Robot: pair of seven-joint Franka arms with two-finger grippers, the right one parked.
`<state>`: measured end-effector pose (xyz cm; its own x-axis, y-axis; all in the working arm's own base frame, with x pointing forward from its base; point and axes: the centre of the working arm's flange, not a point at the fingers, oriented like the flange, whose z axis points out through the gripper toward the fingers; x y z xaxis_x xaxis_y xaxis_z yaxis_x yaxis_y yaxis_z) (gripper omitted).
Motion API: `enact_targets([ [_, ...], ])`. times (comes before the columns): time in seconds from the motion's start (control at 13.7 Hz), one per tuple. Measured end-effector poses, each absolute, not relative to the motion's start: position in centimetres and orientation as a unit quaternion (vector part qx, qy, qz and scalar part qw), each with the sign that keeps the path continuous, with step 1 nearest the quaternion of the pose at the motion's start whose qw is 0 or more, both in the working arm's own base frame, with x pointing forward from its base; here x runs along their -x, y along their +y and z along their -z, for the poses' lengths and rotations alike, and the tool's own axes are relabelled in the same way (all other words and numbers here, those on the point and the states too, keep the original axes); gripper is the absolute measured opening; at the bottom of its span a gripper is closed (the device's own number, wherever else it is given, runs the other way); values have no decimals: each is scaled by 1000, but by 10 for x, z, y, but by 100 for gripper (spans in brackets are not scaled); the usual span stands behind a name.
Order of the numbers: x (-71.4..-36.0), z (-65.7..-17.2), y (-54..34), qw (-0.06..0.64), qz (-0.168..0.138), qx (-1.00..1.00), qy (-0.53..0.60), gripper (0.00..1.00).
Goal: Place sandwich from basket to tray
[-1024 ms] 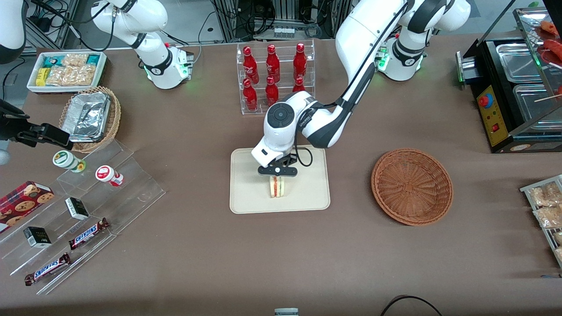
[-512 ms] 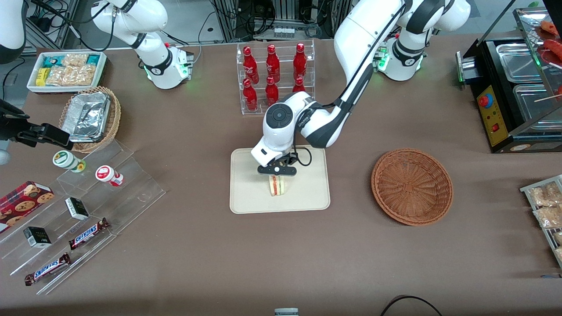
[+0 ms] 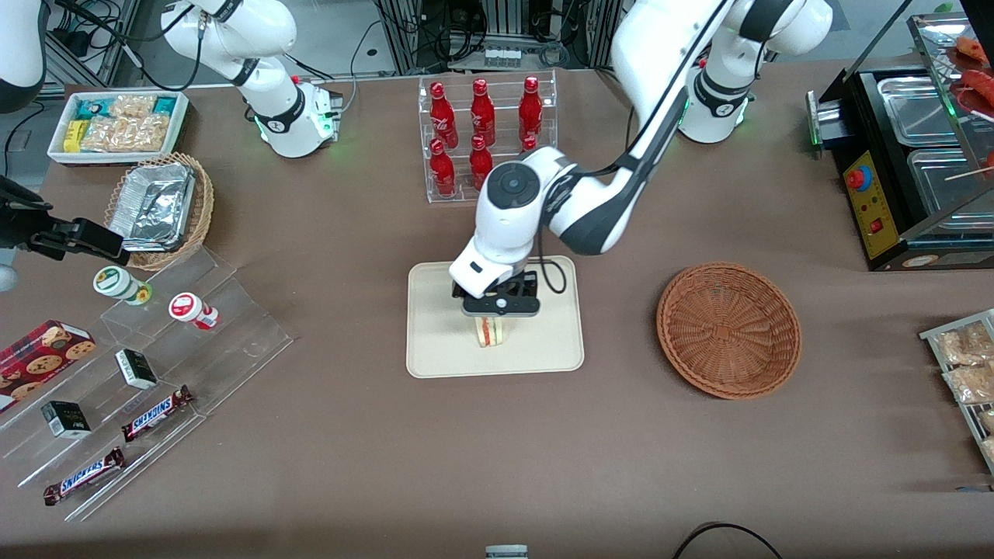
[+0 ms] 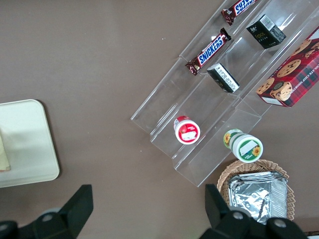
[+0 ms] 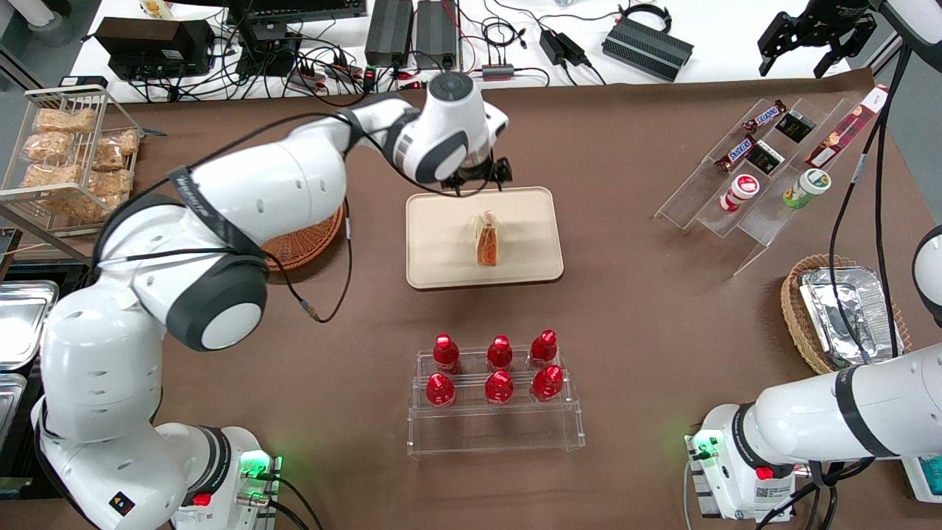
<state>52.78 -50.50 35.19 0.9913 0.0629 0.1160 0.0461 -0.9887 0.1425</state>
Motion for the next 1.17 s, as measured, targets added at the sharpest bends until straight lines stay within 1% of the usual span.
enact_targets([
  [0.15, -542, -388, -476, 61, -56, -995, 48, 100],
  [0.44, -560, -445, -404, 21, -20, -997, 72, 100],
  [0.66, -572, -483, -346, 6, -5, -998, 63, 100],
  [0.95, -578, -531, -246, -4, 11, -1000, 28, 100],
  [1.17, -569, -558, -171, -3, 11, -1000, 6, 100],
])
